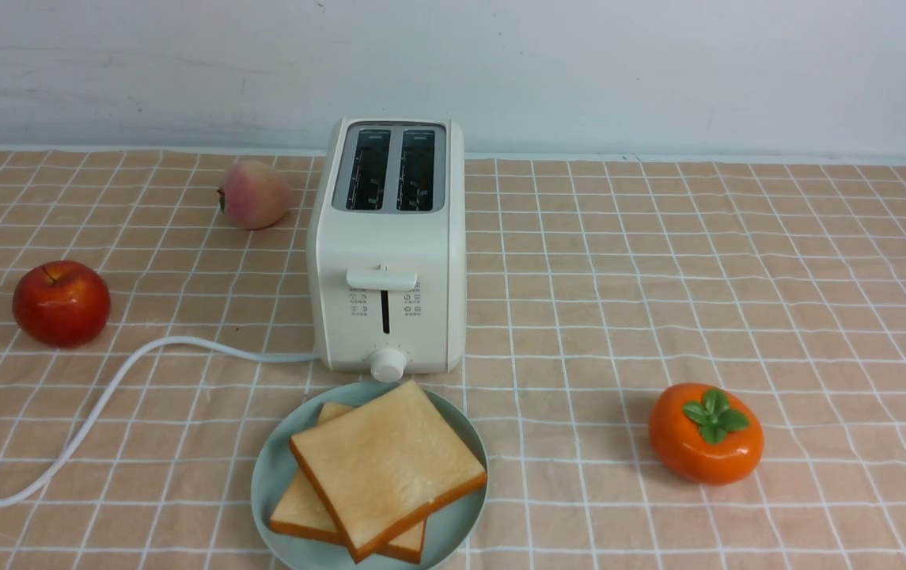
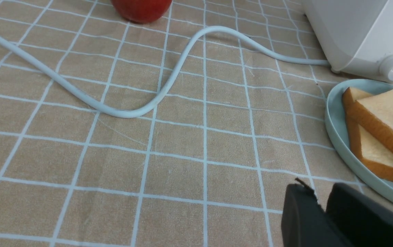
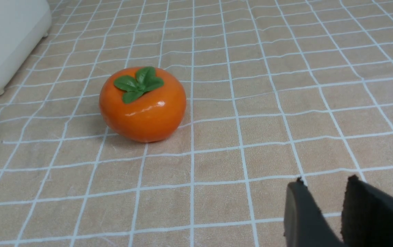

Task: Take toasted bread from bread machine on light coffee tablecloth place on plate.

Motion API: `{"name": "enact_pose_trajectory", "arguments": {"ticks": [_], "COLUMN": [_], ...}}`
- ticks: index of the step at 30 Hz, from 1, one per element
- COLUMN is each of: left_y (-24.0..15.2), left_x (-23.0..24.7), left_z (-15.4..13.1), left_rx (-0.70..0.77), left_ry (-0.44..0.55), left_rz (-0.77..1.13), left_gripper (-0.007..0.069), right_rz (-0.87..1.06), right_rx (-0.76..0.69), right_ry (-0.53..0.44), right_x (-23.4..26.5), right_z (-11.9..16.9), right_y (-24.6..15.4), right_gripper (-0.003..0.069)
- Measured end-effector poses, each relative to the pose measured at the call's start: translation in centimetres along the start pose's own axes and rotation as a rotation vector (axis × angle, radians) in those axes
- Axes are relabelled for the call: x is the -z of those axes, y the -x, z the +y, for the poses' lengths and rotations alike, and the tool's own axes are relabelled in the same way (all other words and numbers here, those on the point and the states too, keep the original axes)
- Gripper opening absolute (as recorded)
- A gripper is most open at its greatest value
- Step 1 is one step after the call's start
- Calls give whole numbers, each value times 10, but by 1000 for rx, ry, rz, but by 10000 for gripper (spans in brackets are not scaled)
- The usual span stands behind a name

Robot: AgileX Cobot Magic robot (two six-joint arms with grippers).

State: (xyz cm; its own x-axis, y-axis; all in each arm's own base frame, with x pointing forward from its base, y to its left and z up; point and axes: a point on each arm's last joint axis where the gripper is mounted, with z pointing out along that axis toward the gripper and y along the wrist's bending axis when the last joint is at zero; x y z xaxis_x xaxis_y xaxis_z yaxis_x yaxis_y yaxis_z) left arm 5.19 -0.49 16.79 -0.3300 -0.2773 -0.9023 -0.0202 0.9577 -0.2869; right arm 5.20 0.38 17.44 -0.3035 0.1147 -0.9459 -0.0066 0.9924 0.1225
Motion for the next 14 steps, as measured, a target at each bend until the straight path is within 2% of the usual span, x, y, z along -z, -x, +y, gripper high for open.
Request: {"name": "enact_pose_trajectory", "arguments": {"ticks": [14], "left_y": [0], "left_x": [0], "left_z": [0], "left_rx": [0], "left_ry": [0], "left_rz": [0], "left_gripper": [112], "right_rz": [0], "right_rx": [0], "right_ry": [0], "right_x": [0], "right_z": [0], "right_y": [0], "right_gripper": [210]}}
